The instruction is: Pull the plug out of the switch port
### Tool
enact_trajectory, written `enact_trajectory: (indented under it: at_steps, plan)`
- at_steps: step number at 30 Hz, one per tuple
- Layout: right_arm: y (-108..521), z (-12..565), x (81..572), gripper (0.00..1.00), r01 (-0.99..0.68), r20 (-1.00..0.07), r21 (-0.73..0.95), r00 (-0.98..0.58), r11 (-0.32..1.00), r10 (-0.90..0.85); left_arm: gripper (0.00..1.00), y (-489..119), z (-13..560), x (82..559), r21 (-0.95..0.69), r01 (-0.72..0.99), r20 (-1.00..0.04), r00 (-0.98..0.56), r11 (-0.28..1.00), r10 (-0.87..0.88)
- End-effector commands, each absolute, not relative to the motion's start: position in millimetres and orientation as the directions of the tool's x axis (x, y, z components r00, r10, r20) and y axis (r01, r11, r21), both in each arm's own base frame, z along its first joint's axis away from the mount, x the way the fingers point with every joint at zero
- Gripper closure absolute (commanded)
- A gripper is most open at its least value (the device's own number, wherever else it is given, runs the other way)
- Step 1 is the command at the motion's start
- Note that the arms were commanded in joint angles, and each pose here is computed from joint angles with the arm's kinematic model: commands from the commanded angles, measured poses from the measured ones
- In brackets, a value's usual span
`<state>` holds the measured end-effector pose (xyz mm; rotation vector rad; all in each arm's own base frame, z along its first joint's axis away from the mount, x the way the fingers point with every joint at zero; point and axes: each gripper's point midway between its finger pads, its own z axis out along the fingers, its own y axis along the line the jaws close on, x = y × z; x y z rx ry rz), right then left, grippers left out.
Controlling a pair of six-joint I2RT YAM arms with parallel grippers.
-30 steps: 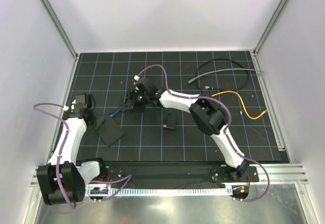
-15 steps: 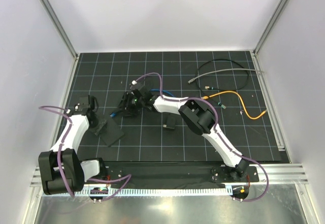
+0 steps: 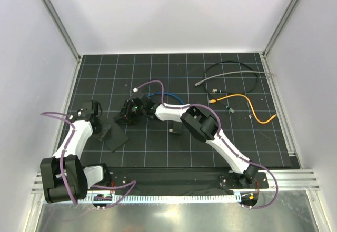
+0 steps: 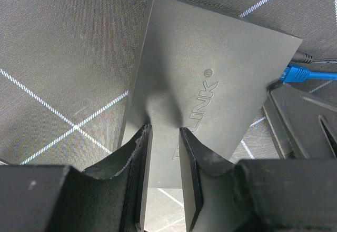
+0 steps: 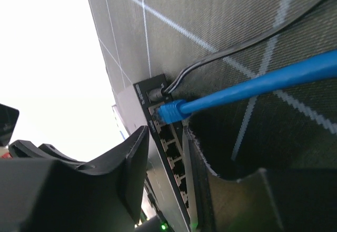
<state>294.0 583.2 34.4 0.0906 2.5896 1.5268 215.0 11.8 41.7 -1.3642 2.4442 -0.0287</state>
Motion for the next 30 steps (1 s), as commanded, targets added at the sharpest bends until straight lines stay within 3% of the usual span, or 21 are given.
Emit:
enact_trajectory:
  at_steps: [1,30]
  plan:
    - [586.0,24.4,299.6,0.61,0.027,-0.070,0.871,-0.981,0.491,0.179,0.69,12.6,39.1,216.9,-0.194,-0.823,-0.290,-0.472,0.534,-0.832]
    - [572.8,-13.0,308.6,0.67,0.151,-0.006,0.820,-0.962,0.552,0.272,0.73,11.5,35.1,208.2,-0.174,-0.810,-0.277,-0.505,0.560,-0.817]
